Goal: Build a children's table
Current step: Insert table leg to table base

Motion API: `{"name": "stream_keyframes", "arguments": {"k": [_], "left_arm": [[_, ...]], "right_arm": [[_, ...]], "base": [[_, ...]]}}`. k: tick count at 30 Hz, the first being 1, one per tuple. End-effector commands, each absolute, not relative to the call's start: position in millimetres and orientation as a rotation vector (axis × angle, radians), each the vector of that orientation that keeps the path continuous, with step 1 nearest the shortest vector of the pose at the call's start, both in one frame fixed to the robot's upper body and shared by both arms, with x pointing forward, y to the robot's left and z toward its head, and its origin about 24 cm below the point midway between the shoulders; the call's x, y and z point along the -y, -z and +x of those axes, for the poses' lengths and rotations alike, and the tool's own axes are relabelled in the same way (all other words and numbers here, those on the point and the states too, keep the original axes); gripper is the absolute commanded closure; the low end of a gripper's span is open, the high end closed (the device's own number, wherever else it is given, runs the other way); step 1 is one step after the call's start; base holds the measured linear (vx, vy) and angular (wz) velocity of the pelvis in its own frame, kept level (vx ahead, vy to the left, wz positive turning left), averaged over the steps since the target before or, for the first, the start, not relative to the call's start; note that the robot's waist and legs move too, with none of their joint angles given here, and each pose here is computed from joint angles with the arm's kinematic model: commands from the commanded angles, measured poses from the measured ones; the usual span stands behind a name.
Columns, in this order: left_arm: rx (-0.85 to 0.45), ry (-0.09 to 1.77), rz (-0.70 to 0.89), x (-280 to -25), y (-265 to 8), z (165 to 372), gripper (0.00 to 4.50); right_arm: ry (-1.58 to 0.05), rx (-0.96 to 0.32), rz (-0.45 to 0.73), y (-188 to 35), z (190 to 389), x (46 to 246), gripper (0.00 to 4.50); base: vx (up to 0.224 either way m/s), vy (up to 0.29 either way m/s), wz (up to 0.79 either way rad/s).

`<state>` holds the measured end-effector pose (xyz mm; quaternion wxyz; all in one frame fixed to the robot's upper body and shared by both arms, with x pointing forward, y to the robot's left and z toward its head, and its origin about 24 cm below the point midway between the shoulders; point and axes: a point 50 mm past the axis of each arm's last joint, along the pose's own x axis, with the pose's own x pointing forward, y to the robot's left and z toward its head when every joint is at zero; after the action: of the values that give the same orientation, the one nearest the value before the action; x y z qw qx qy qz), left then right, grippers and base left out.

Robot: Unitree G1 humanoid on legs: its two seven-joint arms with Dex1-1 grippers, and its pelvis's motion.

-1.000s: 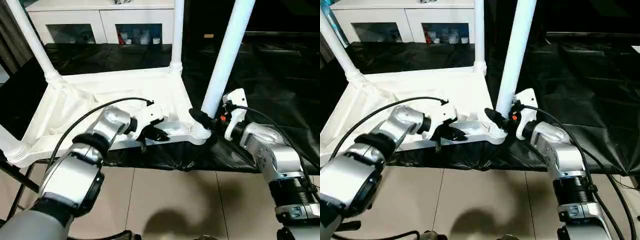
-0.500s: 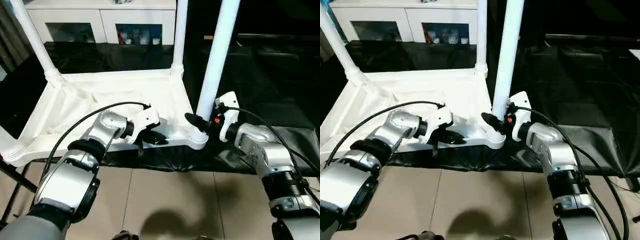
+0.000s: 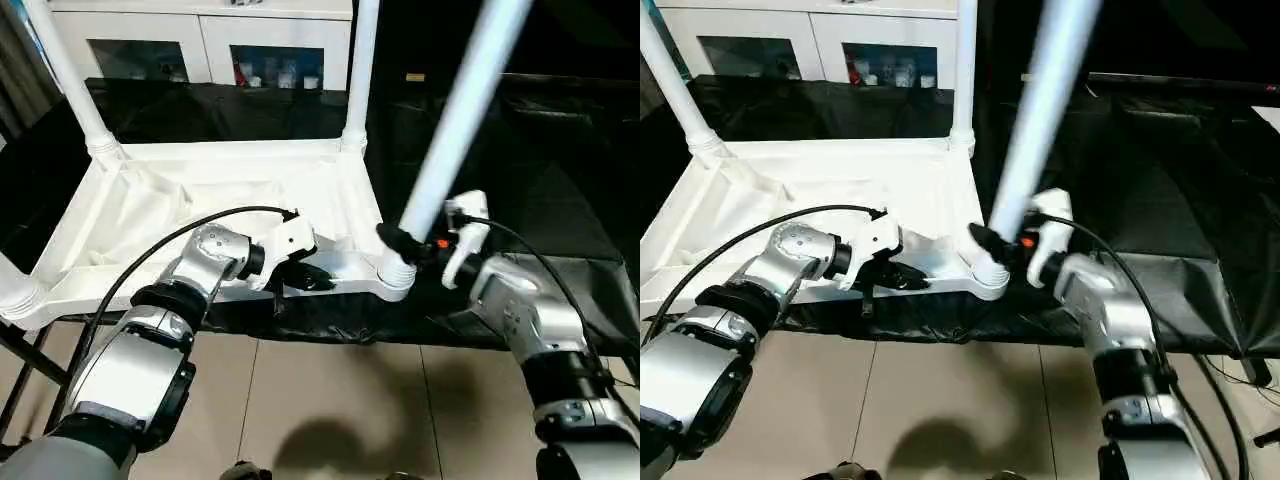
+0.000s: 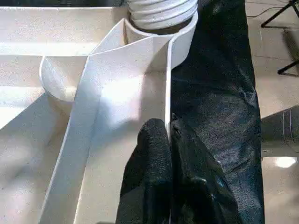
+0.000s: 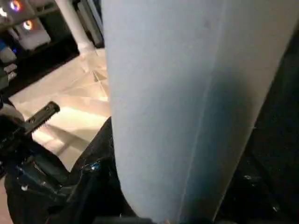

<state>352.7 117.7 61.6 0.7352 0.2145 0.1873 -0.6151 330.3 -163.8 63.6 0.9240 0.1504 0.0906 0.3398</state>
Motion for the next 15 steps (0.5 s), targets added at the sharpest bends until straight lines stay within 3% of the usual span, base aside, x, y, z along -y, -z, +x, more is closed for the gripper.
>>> {"name": "stream_keyframes", "arguments": {"k": [1,7,15], "left_arm": [[-0.439,1.313,0.468,-126.2,-55.6,351.3,4.5],[-0.434,1.287,0.481,-126.2,-55.5,352.7,4.5],[-0.433,1.273,0.511,-127.0,-56.5,354.2,4.5]], "right_arm": [[-0.638,-0.248,0.356,-38.9,318.1,174.2,2.59],[-0.617,-0.239,0.335,-23.9,305.4,174.1,2.61],[-0.604,-0.226,0.147,-20.6,299.4,169.1,2.61]], "base": [[0.0,0.0,0.0],[0.0,0.0,0.0],[0.0,0.0,0.0]]}}
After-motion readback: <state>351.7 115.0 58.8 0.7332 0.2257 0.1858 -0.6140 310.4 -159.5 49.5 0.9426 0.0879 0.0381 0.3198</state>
